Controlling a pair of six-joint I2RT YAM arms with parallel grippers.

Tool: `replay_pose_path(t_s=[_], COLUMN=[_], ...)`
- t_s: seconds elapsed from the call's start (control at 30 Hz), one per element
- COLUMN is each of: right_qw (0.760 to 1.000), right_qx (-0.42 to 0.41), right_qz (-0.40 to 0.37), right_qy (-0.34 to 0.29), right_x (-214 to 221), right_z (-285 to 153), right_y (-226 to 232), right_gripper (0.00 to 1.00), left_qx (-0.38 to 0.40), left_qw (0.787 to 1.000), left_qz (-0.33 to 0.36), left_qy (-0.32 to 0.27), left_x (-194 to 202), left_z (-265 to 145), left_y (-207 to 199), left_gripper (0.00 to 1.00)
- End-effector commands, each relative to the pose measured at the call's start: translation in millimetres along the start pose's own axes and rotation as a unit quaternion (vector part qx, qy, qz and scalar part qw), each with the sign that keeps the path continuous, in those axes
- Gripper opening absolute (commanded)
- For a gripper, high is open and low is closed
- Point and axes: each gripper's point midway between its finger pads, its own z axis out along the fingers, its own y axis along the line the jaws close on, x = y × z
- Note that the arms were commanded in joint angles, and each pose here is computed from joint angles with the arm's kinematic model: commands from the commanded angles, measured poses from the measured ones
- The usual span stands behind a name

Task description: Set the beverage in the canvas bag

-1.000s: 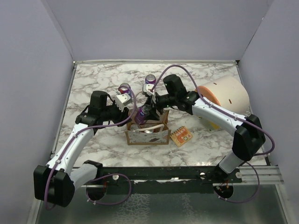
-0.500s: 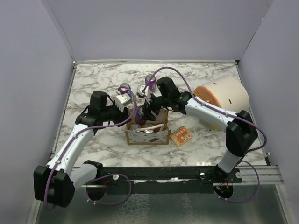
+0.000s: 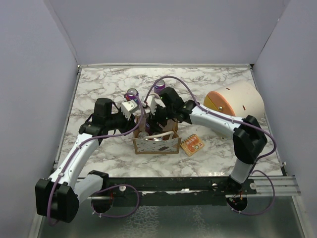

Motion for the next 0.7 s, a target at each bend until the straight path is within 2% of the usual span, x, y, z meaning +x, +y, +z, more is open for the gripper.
replay_pose_path(t_s=[0.0, 0.67], right_qw=[0.999, 0.998], right_qx=[0.039, 0.049], right_qz=[0.001, 0.030], right_qy=[-0.034, -0.003], right_x=[-34, -19], right_z=[2, 29], right_y=[-14, -5], right_gripper=[0.09, 0.18], left_qx=[-0.006, -0.007], left_qw=[1.000, 1.000], left_qz=[0.006, 0.011], left_qy=[0.003, -0.003], left_x=[6, 5], left_z=[-2, -4], left_y=[2, 1], left_gripper=[0.26, 0.26])
